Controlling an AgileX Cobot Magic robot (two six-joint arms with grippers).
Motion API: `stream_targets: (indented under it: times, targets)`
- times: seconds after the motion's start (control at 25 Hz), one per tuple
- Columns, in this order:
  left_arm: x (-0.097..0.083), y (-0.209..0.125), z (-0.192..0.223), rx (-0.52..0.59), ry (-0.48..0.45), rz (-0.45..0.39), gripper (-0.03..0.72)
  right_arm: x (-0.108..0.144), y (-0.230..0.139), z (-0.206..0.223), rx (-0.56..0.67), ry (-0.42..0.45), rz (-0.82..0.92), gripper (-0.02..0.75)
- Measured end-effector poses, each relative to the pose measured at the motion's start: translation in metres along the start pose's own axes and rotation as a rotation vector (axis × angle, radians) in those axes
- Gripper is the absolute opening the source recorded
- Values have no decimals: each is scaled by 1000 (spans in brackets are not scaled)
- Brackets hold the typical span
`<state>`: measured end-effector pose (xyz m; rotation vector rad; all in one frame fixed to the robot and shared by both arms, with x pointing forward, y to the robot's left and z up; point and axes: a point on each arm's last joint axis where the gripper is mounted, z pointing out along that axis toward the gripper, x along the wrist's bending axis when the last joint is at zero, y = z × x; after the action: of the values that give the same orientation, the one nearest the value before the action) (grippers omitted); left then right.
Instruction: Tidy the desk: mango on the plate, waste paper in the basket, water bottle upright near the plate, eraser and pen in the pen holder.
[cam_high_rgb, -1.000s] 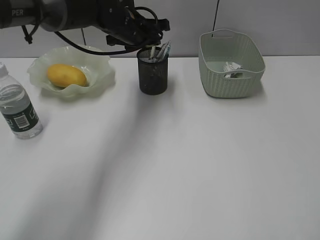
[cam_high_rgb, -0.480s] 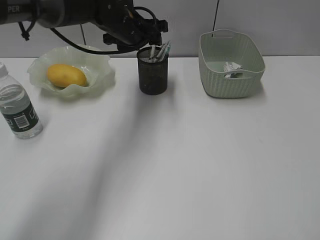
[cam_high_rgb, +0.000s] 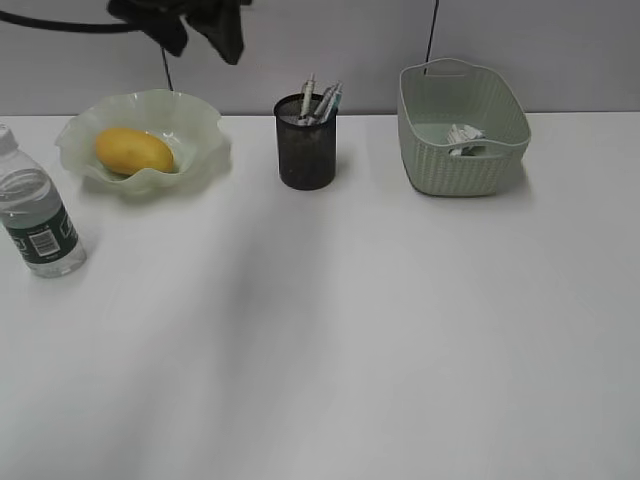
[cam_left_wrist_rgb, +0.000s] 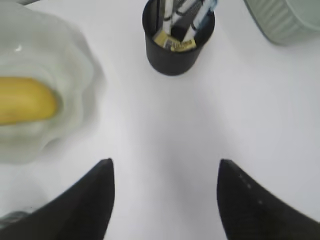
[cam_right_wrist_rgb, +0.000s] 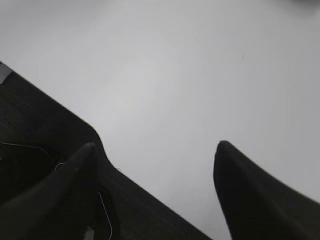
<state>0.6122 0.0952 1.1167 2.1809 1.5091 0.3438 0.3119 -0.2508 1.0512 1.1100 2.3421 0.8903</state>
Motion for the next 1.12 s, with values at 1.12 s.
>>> stream_targets:
  times: [1.12]
  targets:
    - [48, -320, -203, -274, -53, 86, 575, -3, -6, -26, 221, -14, 40, 561]
